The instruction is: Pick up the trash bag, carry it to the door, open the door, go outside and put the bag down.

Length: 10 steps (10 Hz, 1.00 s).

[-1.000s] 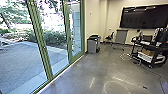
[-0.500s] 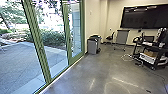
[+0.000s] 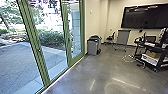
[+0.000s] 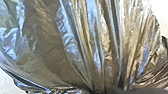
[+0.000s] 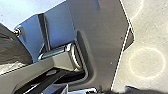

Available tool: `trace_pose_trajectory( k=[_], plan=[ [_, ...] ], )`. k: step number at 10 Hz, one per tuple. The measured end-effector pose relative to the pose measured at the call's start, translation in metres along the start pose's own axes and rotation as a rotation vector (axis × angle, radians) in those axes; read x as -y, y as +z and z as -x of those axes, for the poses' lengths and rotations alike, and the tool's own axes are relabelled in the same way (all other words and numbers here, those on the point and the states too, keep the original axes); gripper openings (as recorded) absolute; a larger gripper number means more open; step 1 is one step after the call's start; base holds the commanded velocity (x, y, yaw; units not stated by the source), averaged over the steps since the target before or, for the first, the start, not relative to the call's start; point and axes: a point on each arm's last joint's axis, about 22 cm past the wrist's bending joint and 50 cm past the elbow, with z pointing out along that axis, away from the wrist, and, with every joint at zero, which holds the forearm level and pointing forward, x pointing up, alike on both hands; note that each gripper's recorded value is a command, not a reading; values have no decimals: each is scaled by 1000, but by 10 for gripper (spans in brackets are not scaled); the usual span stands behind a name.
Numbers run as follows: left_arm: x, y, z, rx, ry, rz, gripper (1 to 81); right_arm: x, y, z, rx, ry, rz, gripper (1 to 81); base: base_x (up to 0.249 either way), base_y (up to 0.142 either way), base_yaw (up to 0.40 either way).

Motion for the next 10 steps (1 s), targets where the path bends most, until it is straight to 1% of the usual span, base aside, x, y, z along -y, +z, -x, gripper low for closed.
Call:
trace_pose_trajectory(
  k=[3,5,6,8,10],
  plan=[
    [0,0,0,0,0,0,10,0,0,0,0,0,0,811,176,0,0],
    [0,0,1,1,0,0,10,1,0,1,1,0,-2,811,175,-70,0],
    [3,-1,1,1,0,-4,10,5,1,2,2,0,-6,811,175,-82,0],
    [-1,0,0,0,0,2,10,0,0,-2,-3,-1,0,811,176,-80,0],
    [-2,0,0,1,0,3,10,-1,0,0,-1,0,2,811,175,0,0]
  ],
)
